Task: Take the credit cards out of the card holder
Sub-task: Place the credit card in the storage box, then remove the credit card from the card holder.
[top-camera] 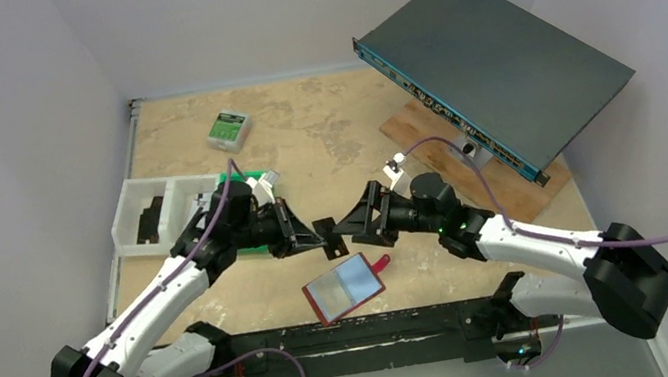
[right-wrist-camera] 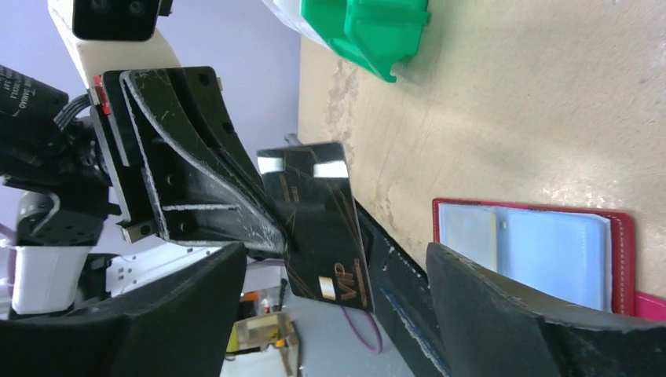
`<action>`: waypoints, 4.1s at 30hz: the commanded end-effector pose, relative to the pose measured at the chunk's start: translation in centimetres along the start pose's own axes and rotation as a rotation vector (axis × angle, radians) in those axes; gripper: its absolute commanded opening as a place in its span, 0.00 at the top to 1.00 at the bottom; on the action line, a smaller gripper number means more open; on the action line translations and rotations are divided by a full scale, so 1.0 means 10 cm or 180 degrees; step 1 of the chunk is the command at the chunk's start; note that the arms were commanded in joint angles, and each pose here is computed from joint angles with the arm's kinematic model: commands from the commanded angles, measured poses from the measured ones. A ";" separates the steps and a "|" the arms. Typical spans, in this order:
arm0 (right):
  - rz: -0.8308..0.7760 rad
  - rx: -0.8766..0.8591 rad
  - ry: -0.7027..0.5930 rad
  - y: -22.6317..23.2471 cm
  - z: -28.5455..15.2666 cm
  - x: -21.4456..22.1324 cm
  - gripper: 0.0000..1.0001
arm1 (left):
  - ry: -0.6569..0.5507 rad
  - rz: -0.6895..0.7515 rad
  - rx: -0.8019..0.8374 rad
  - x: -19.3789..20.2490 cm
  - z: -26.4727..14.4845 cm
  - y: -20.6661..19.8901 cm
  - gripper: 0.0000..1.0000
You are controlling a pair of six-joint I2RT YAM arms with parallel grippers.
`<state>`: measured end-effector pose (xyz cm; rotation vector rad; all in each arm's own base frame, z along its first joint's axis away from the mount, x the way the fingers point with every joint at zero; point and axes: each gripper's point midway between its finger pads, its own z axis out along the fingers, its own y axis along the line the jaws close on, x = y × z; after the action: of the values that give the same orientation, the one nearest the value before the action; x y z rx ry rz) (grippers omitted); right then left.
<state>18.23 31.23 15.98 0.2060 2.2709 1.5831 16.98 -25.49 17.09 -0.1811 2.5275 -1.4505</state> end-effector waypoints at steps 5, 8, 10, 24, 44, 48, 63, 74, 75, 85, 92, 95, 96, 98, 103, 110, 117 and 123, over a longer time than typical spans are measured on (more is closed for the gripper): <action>-0.0430 0.0471 -0.0390 -0.02 -0.16 -0.26 0.04 | -0.0763 0.0319 -0.1201 -0.35 -0.59 0.23 1.00; -0.0550 0.0639 -0.0412 -0.10 -0.19 -0.29 0.01 | -0.1082 0.0464 -0.2013 -0.56 -0.96 0.45 1.00; -0.0611 0.0729 -0.0413 -0.13 -0.21 -0.31 0.01 | -0.1249 0.0547 -0.2554 -0.70 -1.22 0.56 1.00; -0.0899 0.1017 -0.0180 -0.24 -0.23 -0.28 0.01 | -0.1774 0.0483 -0.5024 -1.65 -2.39 1.02 1.00; -0.1037 0.1138 -0.0022 -0.26 -0.32 -0.22 0.01 | -0.1260 -0.0311 -0.5403 -2.42 -2.76 1.93 1.00; -0.1061 0.1159 0.0000 -0.26 -0.31 -0.23 0.01 | -0.1120 -0.0443 -0.5415 -2.44 -2.72 2.16 1.00; -0.1113 0.1197 0.0086 -0.31 -0.26 -0.22 0.01 | -0.1015 -0.0769 -0.5106 -2.43 -2.63 2.35 0.62; -0.1203 0.1443 0.0064 -0.52 -0.20 -0.28 0.02 | -0.1338 -0.0481 -0.4247 -2.17 -2.42 1.76 0.35; -0.1212 0.1462 0.0056 -0.54 -0.20 -0.29 0.02 | -0.1342 -0.0420 -0.4077 -2.12 -2.32 1.68 0.35; -0.1465 0.1604 0.0118 -0.51 0.01 0.01 0.15 | -0.0825 0.0202 -0.2266 -1.21 -1.01 0.89 0.34; -0.1579 0.1781 0.0303 -0.60 0.24 0.39 0.32 | -0.0514 0.0173 -0.1865 -0.57 -0.56 0.95 0.33; -0.1656 0.1876 0.0358 -0.62 0.31 0.50 0.40 | -0.0351 0.0163 -0.1818 -0.30 -0.39 1.05 0.33; -0.1687 0.1905 0.0368 -0.62 0.34 0.53 0.42 | -0.0319 0.0167 -0.1814 -0.23 -0.36 1.07 0.34; -0.1739 0.1986 0.0413 -0.66 0.39 0.60 0.45 | -0.0263 0.0157 -0.1783 -0.11 -0.31 1.10 0.33; -0.1854 0.2123 0.0516 -0.75 0.50 0.76 0.49 | -0.0185 0.0083 -0.1787 0.09 -0.27 1.21 0.33; -0.2006 0.2339 0.0611 -0.84 0.57 0.92 0.50 | -0.0302 -0.0074 -0.1933 0.17 -0.34 1.39 0.33; -0.2121 0.2513 0.0669 -0.92 0.62 1.00 0.50 | -0.0301 -0.0160 -0.1945 0.21 -0.32 1.45 0.33; -0.2105 0.2806 0.0761 -1.12 0.57 1.04 0.51 | -0.0275 -0.0186 -0.1938 0.25 -0.32 1.47 0.33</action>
<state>11.49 36.16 2.03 -0.5338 2.6527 0.3413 13.50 -15.51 5.43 -0.3905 2.8541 -0.5930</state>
